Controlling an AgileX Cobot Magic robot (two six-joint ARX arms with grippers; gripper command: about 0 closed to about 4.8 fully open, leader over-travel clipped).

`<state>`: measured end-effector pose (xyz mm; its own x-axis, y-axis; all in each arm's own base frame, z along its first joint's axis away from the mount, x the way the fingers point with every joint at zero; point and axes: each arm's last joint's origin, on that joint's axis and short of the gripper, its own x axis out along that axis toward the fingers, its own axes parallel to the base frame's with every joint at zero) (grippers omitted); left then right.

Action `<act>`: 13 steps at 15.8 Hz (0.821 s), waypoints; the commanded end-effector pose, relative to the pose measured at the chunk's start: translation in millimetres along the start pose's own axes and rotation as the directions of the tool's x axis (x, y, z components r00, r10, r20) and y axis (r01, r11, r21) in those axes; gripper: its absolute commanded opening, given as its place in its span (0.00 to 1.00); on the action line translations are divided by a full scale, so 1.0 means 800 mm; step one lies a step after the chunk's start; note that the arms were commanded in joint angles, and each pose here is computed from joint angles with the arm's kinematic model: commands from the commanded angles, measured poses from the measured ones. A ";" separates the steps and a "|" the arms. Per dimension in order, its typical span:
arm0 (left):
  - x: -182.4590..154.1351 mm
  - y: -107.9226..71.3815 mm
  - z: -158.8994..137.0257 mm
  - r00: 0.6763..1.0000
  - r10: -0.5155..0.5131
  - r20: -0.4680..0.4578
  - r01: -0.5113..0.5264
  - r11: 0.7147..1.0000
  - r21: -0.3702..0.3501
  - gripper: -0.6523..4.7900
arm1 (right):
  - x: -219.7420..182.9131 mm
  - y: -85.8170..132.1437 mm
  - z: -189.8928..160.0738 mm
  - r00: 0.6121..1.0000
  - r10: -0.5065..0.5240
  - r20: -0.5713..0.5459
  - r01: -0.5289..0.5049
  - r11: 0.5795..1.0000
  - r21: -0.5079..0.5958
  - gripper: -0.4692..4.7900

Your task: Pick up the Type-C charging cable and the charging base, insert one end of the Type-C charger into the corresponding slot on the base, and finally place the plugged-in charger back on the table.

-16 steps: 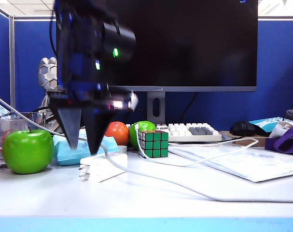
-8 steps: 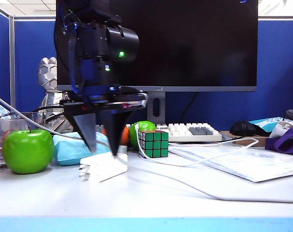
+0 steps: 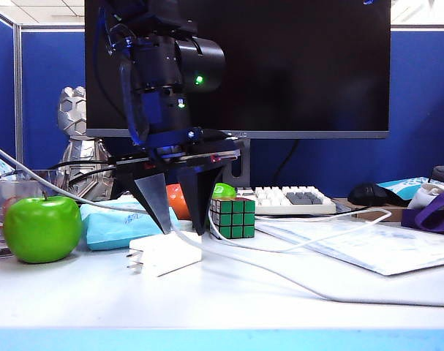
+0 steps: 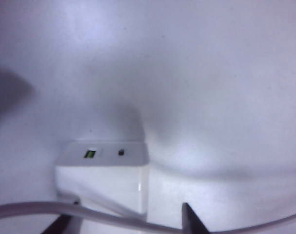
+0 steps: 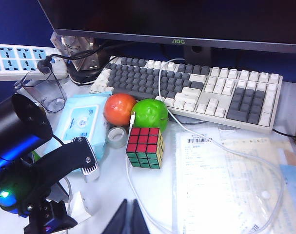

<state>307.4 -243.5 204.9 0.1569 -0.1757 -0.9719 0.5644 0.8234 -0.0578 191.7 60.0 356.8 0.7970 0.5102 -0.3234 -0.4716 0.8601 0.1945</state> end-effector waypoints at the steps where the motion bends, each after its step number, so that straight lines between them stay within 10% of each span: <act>1: 0.001 0.000 -0.004 0.999 0.001 -0.040 -0.001 1.000 -0.007 0.62 | -0.001 0.001 0.003 1.000 0.008 0.016 -0.008 1.000 -0.009 0.08; 13: 0.003 0.003 -0.013 0.992 0.057 -0.117 -0.051 0.997 0.059 0.62 | -0.001 0.001 0.003 1.000 0.008 0.015 -0.008 1.000 -0.009 0.08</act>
<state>298.5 -233.8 200.4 0.0696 -0.0447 -0.9966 0.6017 0.7987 0.0062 191.7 60.0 356.9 0.7969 0.5105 -0.3230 -0.4720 0.8599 0.1944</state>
